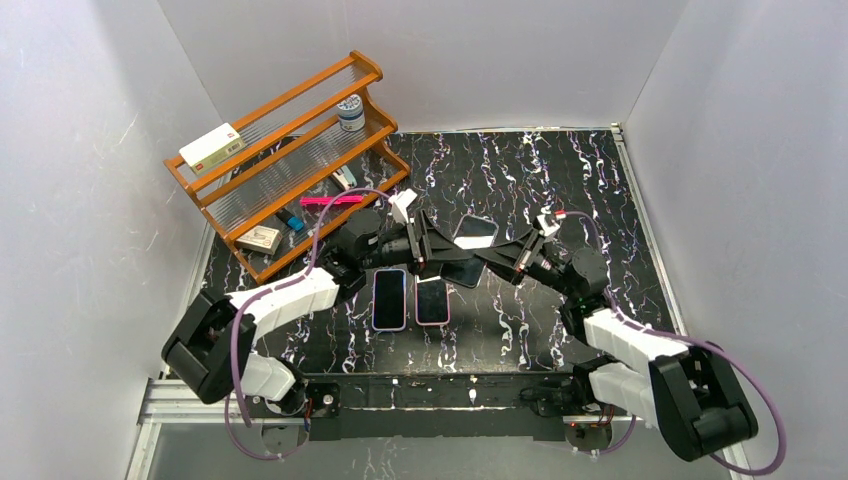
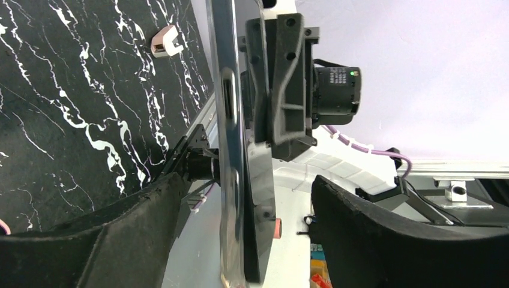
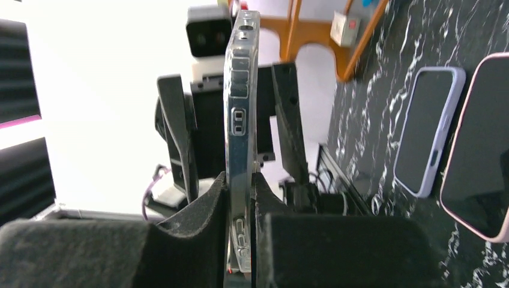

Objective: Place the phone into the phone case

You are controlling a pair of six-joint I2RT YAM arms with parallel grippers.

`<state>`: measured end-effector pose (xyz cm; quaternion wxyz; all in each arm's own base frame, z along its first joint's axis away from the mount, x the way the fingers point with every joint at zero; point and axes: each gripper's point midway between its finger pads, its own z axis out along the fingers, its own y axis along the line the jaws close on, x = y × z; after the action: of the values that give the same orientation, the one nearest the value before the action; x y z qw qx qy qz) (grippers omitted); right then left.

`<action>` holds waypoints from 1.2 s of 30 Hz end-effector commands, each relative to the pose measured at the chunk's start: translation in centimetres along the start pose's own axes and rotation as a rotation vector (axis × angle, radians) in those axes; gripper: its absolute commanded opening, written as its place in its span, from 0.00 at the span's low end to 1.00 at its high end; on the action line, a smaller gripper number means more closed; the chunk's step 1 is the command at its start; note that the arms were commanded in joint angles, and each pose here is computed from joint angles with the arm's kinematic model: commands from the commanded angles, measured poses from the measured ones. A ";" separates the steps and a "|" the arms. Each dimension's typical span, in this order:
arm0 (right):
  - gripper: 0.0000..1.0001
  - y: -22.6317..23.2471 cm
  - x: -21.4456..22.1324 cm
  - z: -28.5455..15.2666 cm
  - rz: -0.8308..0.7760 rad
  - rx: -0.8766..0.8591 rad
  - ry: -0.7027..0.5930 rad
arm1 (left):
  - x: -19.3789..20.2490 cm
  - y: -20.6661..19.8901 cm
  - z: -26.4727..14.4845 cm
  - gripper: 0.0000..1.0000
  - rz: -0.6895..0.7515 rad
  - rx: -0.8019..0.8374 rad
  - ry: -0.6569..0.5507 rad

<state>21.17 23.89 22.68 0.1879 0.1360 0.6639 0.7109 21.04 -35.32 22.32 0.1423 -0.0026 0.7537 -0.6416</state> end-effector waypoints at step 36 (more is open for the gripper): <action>0.10 2.5 -4.0 -2.9 0.103 -0.112 -0.391 | -2.3 -5.5 3.1 0.29 0.096 0.177 -0.207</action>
<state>24.51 19.58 24.18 0.2629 0.3247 0.5797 0.6996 22.48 -38.93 25.87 0.2270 -0.0081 0.6955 -0.6817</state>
